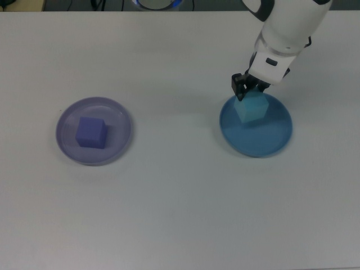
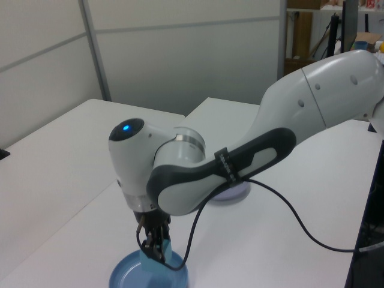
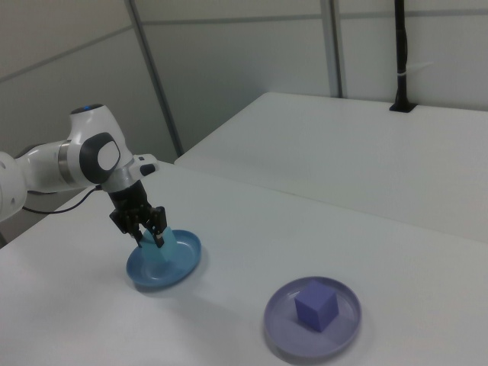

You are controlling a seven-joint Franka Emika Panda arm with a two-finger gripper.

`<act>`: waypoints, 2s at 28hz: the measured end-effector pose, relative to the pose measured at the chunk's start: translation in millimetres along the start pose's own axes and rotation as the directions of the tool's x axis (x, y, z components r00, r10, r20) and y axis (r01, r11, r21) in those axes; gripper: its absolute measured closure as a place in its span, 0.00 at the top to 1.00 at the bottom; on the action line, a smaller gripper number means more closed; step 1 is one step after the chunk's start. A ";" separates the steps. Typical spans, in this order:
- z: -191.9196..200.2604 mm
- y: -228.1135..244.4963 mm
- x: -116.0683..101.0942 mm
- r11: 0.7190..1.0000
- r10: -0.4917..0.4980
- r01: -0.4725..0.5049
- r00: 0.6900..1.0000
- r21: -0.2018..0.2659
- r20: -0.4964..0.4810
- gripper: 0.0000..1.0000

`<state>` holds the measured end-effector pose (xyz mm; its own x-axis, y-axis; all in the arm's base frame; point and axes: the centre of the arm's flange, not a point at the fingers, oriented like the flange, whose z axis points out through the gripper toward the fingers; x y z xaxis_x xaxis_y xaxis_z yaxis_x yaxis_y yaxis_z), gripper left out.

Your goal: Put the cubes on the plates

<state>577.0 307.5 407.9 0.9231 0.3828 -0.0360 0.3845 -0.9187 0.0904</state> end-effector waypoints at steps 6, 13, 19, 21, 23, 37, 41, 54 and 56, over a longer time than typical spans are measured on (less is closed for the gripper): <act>20.0 -9.8 8.2 0.999 0.032 -0.032 0.999 -0.017 -0.014 0.56; 18.6 -13.7 11.9 0.995 0.101 -0.102 0.994 -0.021 -0.029 0.89; -33.9 -4.7 8.3 0.948 0.316 -0.317 0.943 0.006 -0.100 1.00; -52.7 5.1 0.2 0.929 0.367 -0.369 0.926 0.000 -0.092 1.00; -74.6 24.4 -11.5 0.906 0.422 -0.423 0.904 -0.004 -0.068 1.00; -141.7 225.4 -97.2 0.920 0.381 -0.388 0.919 0.062 0.101 1.00; -157.2 233.2 -110.6 0.922 0.374 -0.380 0.924 0.072 0.077 1.00; -167.4 232.5 -108.3 0.922 0.380 -0.378 0.925 0.081 -0.018 1.00; -167.9 234.3 -108.8 0.922 0.382 -0.380 0.924 0.081 -0.019 1.00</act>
<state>566.3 66.9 600.1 0.9998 0.0043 0.0205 0.0040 -0.9999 0.0165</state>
